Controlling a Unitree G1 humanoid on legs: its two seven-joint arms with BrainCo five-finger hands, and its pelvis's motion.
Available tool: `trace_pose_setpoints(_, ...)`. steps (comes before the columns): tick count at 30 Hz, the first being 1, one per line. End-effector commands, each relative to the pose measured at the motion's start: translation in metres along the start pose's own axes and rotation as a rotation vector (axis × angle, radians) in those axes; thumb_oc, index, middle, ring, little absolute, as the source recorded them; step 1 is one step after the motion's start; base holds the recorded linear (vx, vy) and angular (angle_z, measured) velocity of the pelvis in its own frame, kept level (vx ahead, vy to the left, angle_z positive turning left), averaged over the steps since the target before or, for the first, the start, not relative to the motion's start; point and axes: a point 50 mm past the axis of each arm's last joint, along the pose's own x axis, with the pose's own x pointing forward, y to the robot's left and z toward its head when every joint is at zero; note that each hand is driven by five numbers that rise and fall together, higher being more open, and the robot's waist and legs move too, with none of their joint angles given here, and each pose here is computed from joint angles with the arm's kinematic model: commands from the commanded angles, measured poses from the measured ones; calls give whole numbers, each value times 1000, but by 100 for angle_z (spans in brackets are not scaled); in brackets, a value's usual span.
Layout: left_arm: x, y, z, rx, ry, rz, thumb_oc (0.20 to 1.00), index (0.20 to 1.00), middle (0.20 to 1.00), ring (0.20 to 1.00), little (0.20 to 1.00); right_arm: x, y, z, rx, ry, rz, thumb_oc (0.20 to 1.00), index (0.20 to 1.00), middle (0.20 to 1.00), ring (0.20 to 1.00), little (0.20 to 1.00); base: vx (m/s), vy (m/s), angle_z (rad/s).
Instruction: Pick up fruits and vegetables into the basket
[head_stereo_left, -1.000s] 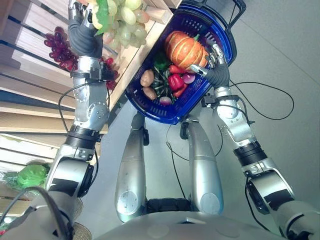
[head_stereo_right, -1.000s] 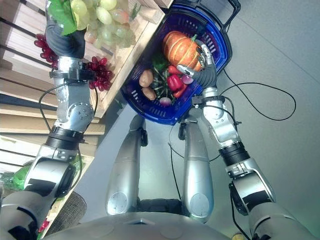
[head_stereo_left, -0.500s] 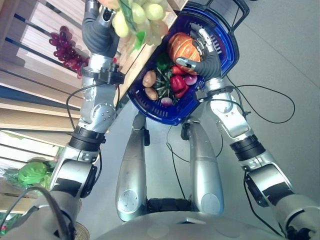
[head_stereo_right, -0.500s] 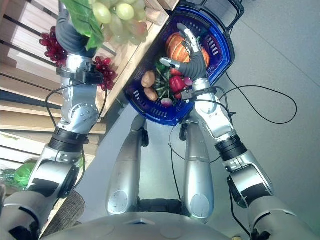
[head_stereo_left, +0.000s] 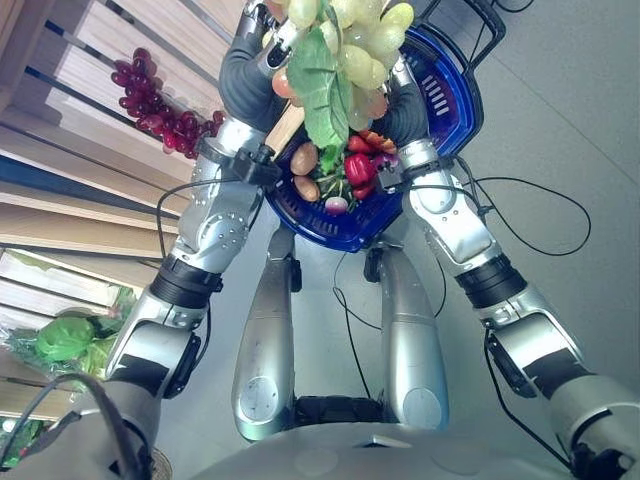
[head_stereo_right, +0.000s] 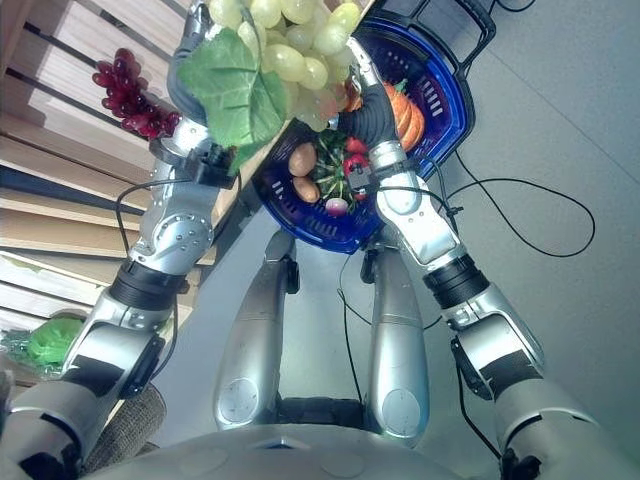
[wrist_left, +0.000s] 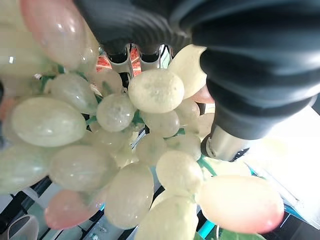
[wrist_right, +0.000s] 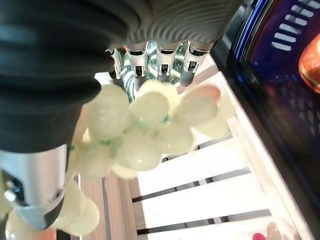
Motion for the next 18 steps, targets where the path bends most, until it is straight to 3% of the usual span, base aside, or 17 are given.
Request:
trace_pose_setpoints(1, 26, -43, 18, -84, -147, -224, 200, 200, 200, 200, 200, 10, 15, 37, 37, -163, 57, 1000, 1000, 1000, 1000, 1000, -6, -10, 6)
trace_pose_setpoints(12, 31, -61, 11, -153, -117, -308, 200, 200, 200, 200, 200, 17, 28, 40, 72, -153, 107, 1000, 1000, 1000, 1000, 1000, -1, -8, 3)
trace_pose_setpoints(13, 32, -62, 10, -159, -110, -310, 200, 200, 200, 200, 200, 17, 29, 41, 74, -155, 103, 674, 674, 674, 674, 674, 0, 0, 0)
trace_pose_setpoints(14, 32, -63, 9, -160, -106, -309, 200, 200, 200, 200, 200, 18, 30, 42, 79, -160, 103, 200, 200, 200, 200, 200, 0, 0, 0)
trace_pose_setpoints(18, 32, -62, 7, -169, -101, -301, 200, 200, 200, 200, 200, 19, 29, 45, 93, -168, 95, 200, 200, 200, 200, 200, 0, 0, 0)
